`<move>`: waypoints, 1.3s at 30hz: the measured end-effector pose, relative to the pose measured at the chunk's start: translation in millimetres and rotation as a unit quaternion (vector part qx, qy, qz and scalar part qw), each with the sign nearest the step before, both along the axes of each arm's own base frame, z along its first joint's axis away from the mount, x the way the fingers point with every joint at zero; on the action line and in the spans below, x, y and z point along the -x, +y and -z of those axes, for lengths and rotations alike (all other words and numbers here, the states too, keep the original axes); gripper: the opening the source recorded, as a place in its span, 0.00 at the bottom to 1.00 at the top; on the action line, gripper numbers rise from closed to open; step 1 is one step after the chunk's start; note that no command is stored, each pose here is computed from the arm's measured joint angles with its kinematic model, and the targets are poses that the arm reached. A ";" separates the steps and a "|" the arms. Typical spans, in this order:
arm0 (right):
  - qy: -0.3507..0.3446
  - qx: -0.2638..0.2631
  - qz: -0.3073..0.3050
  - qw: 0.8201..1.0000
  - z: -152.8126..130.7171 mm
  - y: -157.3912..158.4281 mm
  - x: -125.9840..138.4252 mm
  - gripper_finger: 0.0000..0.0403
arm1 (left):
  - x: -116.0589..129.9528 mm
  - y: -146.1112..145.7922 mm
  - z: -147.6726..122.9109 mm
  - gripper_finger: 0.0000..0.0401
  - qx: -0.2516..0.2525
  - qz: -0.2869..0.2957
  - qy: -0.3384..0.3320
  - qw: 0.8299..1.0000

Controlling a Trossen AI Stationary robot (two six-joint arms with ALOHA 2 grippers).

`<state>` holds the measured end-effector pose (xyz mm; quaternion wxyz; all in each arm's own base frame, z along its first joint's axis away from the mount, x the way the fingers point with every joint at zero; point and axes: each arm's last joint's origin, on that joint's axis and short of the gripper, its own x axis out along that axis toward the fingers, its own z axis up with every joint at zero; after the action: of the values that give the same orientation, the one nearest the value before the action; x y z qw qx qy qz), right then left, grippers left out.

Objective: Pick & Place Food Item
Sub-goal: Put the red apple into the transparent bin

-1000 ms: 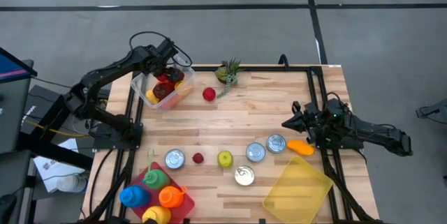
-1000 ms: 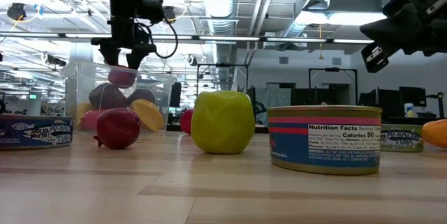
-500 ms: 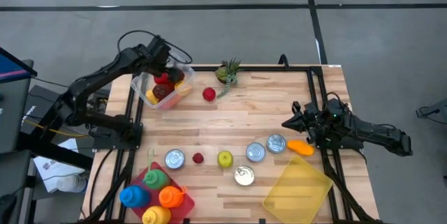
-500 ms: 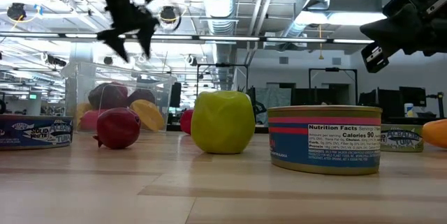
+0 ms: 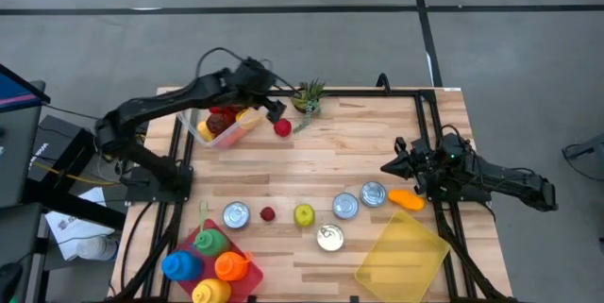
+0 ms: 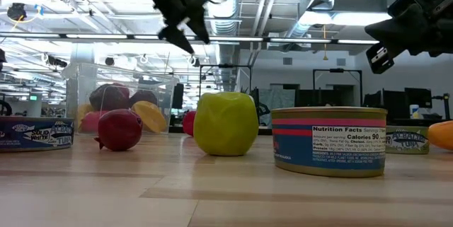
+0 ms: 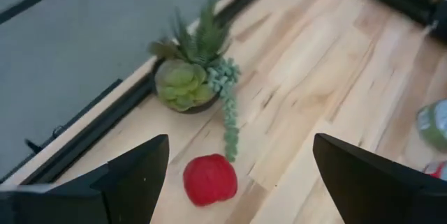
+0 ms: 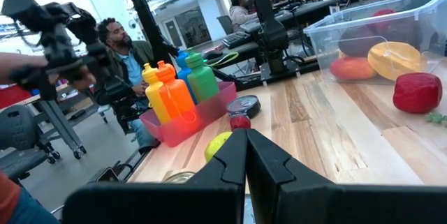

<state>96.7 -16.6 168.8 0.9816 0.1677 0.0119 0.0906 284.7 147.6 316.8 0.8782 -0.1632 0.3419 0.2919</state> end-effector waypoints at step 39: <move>0.002 -0.009 0.000 1.000 0.1 0.0 0.0 0.00 | -70.8 24.3 145.0 0.82 0.012 0.130 0.321 0.938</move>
<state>96.7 -16.6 168.7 0.9801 0.1766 0.0129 0.0901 355.5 172.0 171.7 0.7497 -0.0256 0.6278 0.2078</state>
